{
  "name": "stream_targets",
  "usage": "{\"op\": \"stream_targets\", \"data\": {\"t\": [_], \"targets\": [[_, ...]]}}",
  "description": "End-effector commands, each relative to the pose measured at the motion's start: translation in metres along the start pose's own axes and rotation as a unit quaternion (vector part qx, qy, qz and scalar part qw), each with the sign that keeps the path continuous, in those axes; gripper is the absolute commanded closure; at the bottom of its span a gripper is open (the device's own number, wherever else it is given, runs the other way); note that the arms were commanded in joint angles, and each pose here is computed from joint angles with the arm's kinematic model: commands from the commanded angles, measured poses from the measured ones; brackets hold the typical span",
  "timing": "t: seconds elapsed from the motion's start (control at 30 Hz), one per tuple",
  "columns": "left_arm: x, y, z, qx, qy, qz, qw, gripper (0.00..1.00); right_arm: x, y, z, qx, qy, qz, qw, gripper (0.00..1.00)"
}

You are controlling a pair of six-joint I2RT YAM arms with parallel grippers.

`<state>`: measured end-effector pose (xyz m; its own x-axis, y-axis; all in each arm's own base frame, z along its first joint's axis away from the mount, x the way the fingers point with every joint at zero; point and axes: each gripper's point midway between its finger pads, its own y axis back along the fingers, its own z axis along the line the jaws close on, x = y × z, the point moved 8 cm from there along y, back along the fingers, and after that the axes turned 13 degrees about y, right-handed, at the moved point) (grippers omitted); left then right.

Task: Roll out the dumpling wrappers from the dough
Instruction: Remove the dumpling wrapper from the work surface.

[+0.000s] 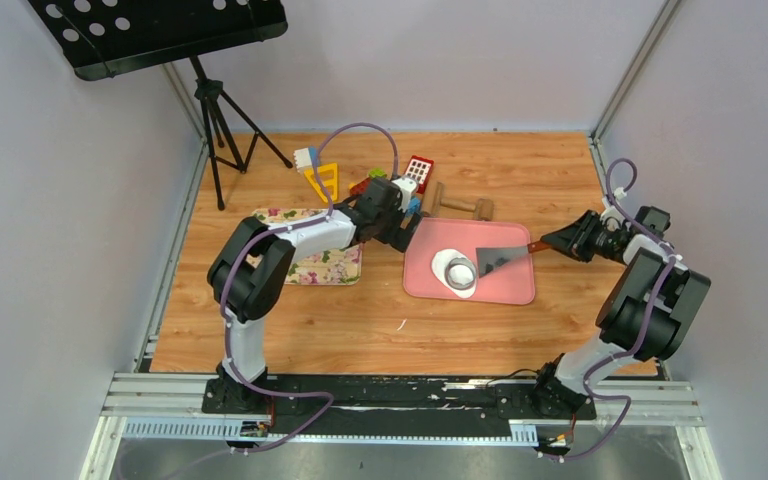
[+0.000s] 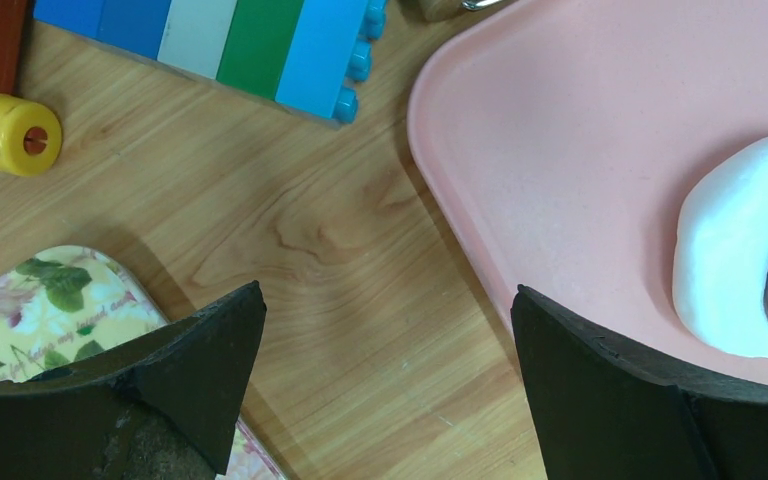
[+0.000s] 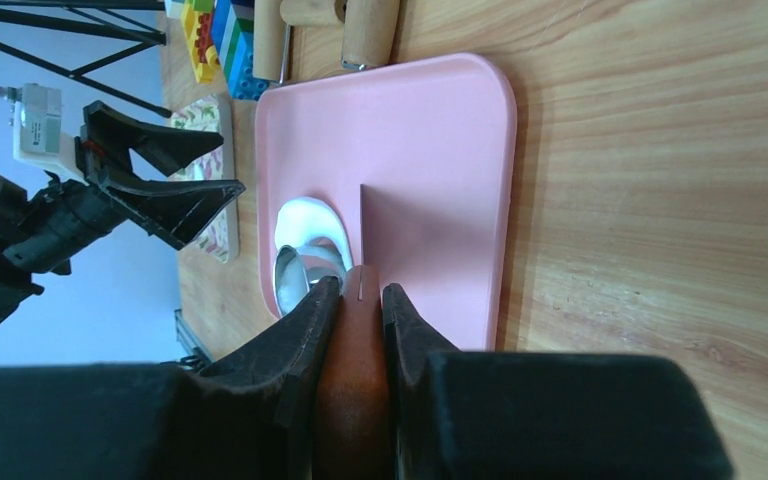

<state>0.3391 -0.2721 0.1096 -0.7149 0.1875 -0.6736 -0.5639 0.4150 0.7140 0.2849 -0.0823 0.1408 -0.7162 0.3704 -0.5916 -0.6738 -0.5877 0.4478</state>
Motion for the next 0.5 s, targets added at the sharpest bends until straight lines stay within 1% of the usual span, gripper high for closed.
{"op": "stream_targets", "data": {"t": [0.0, 0.07, 0.2, 0.33, 0.47], "targets": [[-0.016, 0.005, -0.009, 0.007, 0.01, -0.02, 1.0, 0.0, 0.01, -0.006, -0.013, 0.01, 0.007, 0.011, 1.0, 1.0], [-0.023, 0.012, -0.012, 0.019, 0.007, -0.03, 0.999, 0.0, 0.011, -0.006, -0.014, 0.01, 0.005, 0.012, 1.0, 1.0], [-0.038, 0.028, -0.029, 0.088, -0.002, -0.043, 0.995, 0.0, 0.013, -0.007, -0.016, 0.008, 0.002, 0.012, 1.0, 1.0], [-0.042, 0.035, -0.035, 0.104, 0.0, -0.043, 0.994, 0.0, 0.016, -0.009, -0.018, 0.003, -0.003, 0.015, 1.0, 1.0], [-0.037, 0.035, -0.036, 0.112, 0.007, -0.037, 0.993, 0.0, 0.019, -0.012, -0.021, -0.003, -0.011, 0.017, 1.0, 1.0]]}}
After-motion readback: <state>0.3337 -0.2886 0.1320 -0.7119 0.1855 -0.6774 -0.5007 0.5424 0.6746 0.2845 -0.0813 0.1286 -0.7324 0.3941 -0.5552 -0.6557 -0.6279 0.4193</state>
